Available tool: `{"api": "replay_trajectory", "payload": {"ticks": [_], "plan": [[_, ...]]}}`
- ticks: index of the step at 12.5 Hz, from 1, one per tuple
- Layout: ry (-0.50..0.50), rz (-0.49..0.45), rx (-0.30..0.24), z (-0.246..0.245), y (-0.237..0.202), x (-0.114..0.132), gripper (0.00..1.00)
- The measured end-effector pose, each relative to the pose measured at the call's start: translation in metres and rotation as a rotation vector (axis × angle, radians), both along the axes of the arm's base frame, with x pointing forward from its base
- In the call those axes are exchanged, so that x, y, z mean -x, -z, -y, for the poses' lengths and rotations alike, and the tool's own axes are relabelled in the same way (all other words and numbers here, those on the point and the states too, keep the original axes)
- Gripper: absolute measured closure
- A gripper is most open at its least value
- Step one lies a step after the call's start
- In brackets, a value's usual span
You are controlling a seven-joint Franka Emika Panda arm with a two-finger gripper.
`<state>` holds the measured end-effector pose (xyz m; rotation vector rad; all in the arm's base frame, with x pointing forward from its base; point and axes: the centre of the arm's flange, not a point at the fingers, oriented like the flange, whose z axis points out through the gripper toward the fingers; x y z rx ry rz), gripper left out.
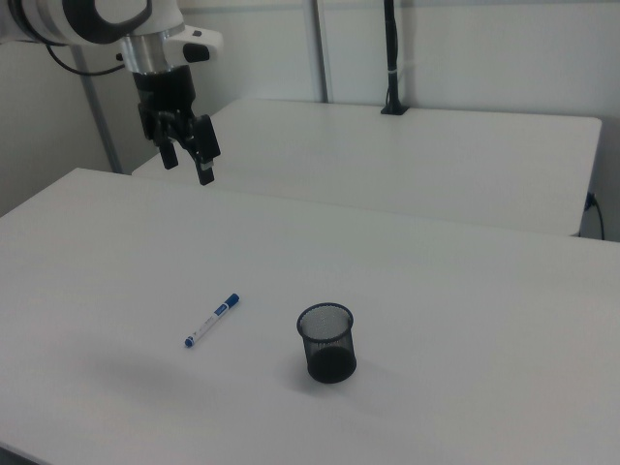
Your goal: Remove the marker
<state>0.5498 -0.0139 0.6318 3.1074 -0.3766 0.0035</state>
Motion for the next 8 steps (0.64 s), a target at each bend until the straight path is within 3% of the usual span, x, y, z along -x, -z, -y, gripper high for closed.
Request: {"api": "replay_trajectory", "payload": {"ticks": [4,8], "plan": [[-0.122,0.026,0.003,0.031,-0.008,0.004,0.0],[-0.169,0.053,0.008,0.033,-0.007,-0.001,0.0]]}}
